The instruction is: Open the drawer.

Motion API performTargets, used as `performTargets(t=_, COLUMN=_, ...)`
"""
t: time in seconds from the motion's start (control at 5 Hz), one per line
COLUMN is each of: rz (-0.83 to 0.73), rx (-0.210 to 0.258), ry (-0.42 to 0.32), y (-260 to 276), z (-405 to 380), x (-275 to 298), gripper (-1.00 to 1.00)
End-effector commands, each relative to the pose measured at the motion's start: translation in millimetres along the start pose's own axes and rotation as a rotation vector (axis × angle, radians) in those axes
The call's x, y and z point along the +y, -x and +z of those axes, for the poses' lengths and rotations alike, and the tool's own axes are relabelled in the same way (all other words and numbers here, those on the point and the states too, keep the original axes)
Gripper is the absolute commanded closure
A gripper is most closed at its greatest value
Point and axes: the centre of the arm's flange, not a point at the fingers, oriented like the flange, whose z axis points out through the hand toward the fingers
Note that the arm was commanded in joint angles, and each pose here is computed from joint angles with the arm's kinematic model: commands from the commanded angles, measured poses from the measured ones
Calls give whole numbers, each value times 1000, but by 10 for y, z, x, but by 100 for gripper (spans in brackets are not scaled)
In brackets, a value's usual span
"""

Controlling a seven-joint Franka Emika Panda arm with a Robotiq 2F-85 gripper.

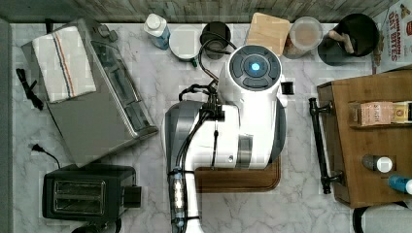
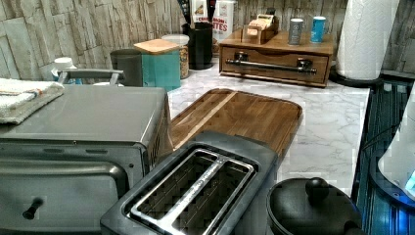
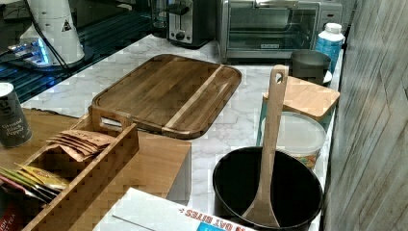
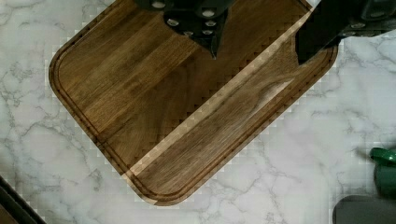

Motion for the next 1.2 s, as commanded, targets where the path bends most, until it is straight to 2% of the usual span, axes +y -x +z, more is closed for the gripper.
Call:
performTargets(t=0.2, rz=0, rx=-3, ry=-1, y=2, z=6, x=-1, gripper=-100)
performTargets(t=0.4, rz=-125, rx=-42, ry=-10, y=7, z=38, x=179, gripper=-100)
performTargets(t=0.6, rz=-339, rx=-6, ry=-12, y=0, z=137, x=484, gripper=-100)
performTargets(t=1.0, rz=-625, rx=-6, ry=-18, y=-380, z=374, x=1161, gripper=-100)
performTargets(t=1.2, rz=-736, rx=67, ry=-24, y=-531, z=576, x=1474, gripper=-100)
